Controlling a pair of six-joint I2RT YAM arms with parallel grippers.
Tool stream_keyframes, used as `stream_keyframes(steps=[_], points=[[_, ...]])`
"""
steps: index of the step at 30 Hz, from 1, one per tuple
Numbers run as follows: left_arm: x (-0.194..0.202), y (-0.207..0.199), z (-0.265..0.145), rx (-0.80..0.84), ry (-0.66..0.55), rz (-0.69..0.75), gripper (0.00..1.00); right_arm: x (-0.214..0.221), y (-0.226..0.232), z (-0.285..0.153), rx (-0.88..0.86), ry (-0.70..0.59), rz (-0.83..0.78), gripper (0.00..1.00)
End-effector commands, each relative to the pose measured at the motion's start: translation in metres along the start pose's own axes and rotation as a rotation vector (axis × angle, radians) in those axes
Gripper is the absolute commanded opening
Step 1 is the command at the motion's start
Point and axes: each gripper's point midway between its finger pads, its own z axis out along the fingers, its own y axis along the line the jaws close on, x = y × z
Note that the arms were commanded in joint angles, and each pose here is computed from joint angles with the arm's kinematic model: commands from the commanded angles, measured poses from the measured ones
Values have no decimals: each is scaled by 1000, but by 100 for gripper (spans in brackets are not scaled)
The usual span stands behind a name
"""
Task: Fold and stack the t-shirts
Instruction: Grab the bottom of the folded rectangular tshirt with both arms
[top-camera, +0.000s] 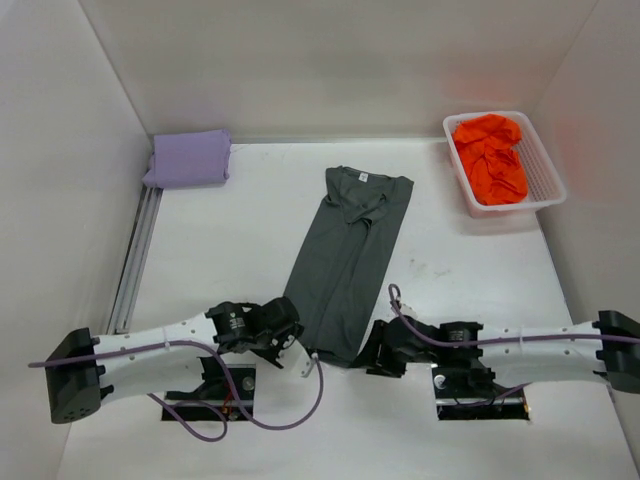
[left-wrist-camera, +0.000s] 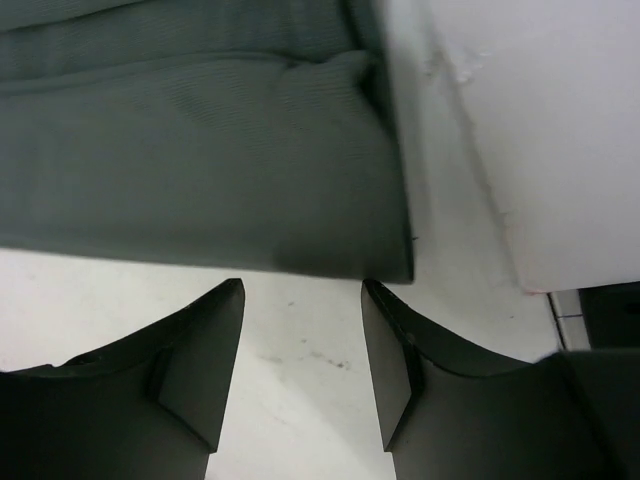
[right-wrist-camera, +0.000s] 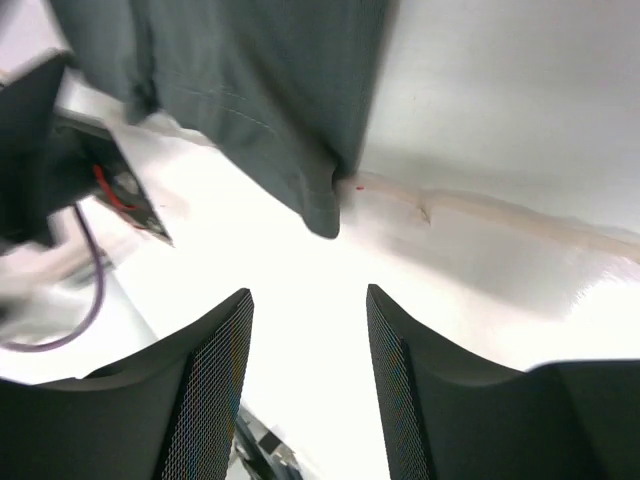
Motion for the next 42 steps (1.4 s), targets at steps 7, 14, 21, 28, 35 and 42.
stream_keyframes(steps=[7,14,21,28,35,42], points=[[2,-11,31,17,-8,209,47,-14,-9,-12,47,-73,18,54],[-2,-11,32,26,-22,203,25,-22,9,2,21,-99,39,55],[-11,-17,29,57,-45,222,11,-22,34,14,-20,-92,37,55],[-20,-14,22,50,-68,200,7,-14,34,33,30,-53,18,46],[-42,4,9,30,-138,109,4,-21,5,29,54,-70,73,9],[-61,17,-7,90,-209,-48,3,-52,8,-8,24,-146,69,2]])
